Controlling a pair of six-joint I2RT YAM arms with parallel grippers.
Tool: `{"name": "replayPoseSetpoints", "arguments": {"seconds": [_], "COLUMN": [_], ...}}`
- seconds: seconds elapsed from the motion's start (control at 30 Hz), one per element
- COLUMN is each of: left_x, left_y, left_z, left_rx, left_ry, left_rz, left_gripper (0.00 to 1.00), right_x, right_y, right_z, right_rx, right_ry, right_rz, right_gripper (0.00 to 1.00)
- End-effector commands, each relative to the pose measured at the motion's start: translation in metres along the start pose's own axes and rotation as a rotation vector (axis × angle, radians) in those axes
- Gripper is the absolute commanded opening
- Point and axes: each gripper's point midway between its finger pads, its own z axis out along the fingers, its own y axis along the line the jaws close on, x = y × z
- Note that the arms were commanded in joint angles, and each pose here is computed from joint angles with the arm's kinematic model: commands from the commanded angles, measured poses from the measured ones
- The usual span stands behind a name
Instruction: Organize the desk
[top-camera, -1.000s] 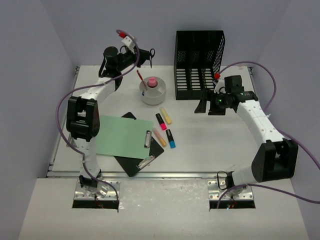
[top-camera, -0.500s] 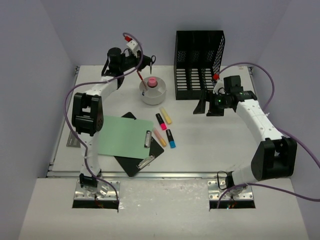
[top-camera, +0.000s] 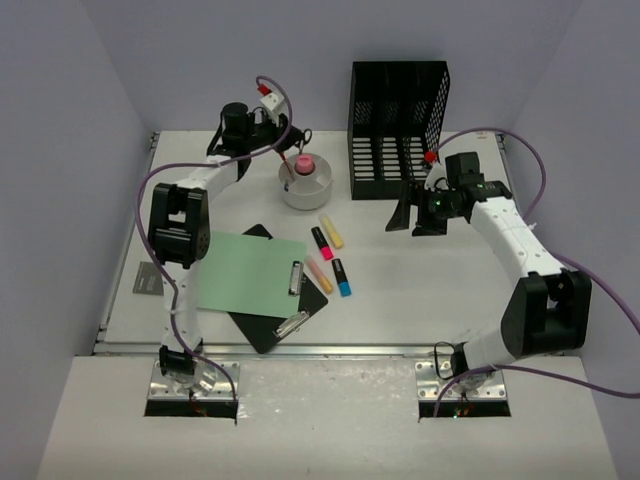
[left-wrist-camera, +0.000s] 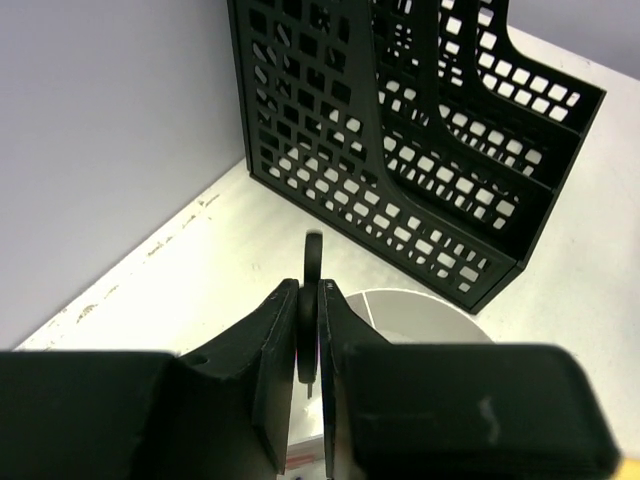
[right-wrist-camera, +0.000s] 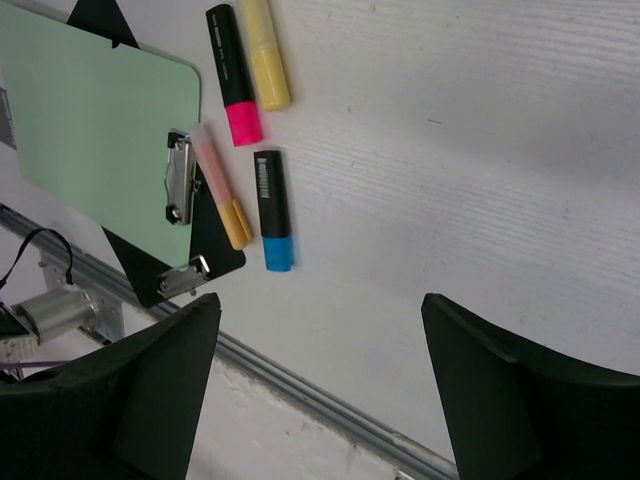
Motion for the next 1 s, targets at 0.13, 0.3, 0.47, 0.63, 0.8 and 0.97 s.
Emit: {"name": "replayPoseSetpoints", "arguments": {"seconds": [0.13,0.3,0.47,0.63,0.8,0.97], "left_x": [-0.003,-0.003,-0.041,-0.137,-0.254,-0.270], "left_y": [0.007,0.006,0.006,-0.001,-0.014,-0.040], "left_z": [-0.005,-0.005,-0.011,-0.031,-0.076,-0.133], "left_rx": [0.011,0.009,-0.017,-0.071,-0.185,-0.288], "left_ry": [-0.002,-0.004,-0.076,-0.234,-0.409,-0.391], "left_rz": [0.053,0.054,0.065,0.103,0.156,0.115], "left_gripper": [0.13,0.18,0.39,0.53,0.56,0.57], "right_x": [-0.014,-0.013,-0.012,-0.009,0.004,0.018], "right_y": [0.010,0.011,0.011,0.014,0.031,0.041], "right_z": [-0.004,-0.004,-0.006,-0.005,0.011,0.038], "right_rx": [-0.036,-0.043,-0.047,-0.044,-0.003,0.091], "right_ry": [-0.025,-0.020,-0.024,-0.034,-0.009,0.022], "right_rz": [-0.016,-0.020,-0.033,-0.067,-0.215,-0.349], "right_gripper": [0.83,0.83,0.83,0.79,0.75,0.73]}}
